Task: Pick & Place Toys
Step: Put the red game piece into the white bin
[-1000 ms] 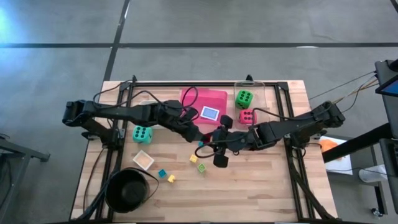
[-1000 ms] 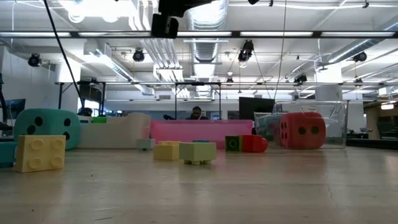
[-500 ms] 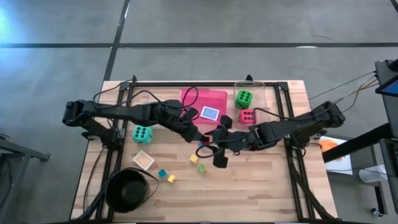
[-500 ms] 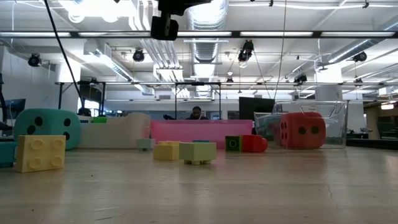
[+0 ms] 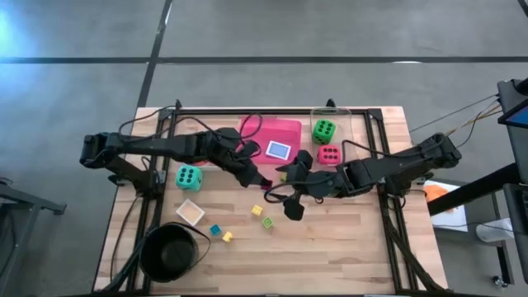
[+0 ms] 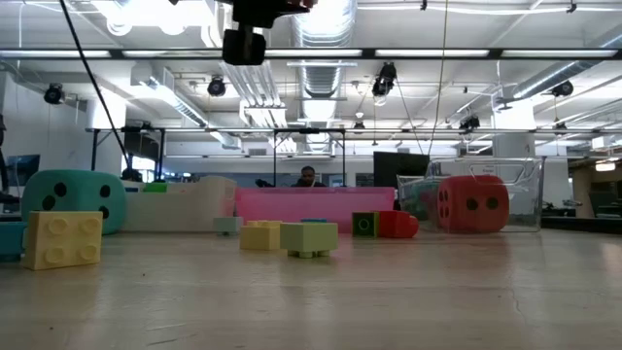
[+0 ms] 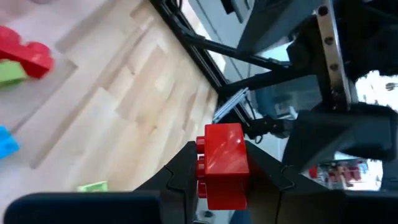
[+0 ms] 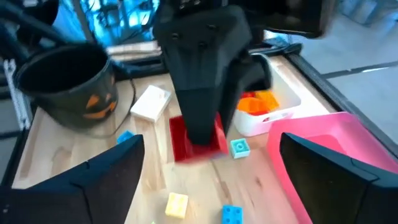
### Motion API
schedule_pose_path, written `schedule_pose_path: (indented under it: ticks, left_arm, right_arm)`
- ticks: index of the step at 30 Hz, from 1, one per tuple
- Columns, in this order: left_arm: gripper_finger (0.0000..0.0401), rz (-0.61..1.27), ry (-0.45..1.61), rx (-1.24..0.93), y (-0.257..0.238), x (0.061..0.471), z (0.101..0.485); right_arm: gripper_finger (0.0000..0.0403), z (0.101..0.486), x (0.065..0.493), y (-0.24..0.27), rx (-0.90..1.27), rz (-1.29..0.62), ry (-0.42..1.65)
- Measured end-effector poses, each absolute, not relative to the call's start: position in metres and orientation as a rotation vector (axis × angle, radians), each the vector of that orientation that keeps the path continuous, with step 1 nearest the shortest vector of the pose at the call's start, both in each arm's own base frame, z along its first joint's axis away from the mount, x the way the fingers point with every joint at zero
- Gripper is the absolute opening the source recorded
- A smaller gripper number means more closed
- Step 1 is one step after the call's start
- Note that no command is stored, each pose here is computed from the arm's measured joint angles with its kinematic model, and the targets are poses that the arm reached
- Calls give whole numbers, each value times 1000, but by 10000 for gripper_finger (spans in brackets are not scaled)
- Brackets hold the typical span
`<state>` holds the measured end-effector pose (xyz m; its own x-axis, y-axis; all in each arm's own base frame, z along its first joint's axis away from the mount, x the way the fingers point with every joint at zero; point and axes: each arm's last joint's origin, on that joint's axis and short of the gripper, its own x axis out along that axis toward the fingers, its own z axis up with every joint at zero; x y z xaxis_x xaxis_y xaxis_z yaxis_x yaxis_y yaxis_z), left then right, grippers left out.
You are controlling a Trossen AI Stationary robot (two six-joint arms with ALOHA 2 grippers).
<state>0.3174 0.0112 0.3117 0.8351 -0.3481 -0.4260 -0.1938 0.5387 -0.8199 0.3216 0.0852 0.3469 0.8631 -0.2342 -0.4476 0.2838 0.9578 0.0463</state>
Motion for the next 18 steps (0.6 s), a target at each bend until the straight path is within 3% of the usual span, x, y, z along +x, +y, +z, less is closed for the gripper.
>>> schedule_pose_path:
  ticks: [8, 18]
  left_arm:
    - [94, 18, 587, -991, 40, 279, 332]
    - [94, 327, 724, -1017, 91, 236, 328]
  right_arm:
    - [368, 360, 310, 81, 184, -306, 406]
    - [369, 377, 296, 74, 192, -372, 334]
